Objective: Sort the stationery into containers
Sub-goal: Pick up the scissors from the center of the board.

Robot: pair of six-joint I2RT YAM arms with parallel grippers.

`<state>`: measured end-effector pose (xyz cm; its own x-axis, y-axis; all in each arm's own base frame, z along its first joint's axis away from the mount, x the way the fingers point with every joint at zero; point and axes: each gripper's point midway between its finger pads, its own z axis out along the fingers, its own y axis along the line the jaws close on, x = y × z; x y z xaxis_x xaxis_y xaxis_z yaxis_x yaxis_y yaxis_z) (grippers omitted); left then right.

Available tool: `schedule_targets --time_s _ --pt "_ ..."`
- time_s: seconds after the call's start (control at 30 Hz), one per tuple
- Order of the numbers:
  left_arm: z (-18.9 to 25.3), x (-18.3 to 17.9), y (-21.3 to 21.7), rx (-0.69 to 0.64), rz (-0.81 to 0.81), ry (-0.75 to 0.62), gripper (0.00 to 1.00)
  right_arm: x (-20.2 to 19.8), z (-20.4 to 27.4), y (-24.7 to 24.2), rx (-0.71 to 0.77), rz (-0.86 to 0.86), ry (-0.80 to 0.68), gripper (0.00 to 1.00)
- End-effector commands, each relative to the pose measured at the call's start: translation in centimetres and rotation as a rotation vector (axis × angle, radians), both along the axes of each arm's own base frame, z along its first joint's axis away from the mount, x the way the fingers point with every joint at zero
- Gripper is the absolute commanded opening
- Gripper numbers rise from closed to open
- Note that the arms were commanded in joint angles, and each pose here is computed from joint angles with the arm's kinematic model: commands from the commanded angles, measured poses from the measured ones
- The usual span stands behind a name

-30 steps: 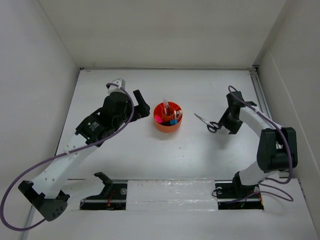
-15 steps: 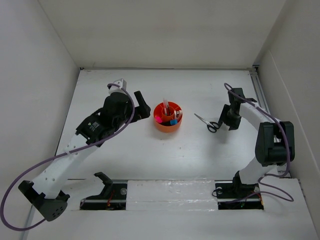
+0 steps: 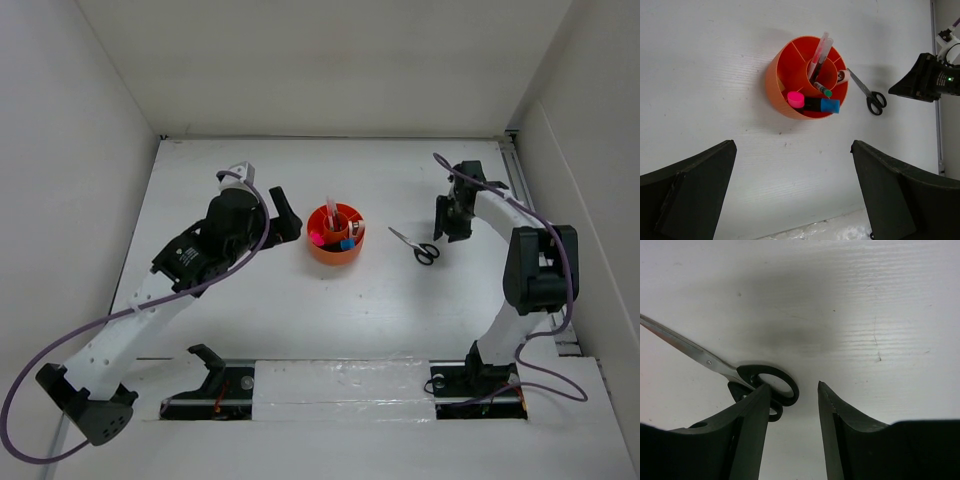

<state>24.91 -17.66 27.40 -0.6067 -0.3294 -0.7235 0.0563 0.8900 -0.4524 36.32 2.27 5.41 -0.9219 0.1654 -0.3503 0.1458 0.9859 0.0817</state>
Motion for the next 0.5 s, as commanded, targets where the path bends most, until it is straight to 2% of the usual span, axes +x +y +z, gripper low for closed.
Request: schedule_targets --time_s 0.0,0.47 --pt "0.3 -0.2 0.1 -0.011 -0.016 -0.028 1.0 0.5 1.1 0.7 0.016 0.097 -0.015 0.48" --pt "-0.3 -0.2 0.1 -0.005 -0.016 -0.021 1.0 -1.6 -0.8 1.2 0.011 0.116 0.051 0.46"
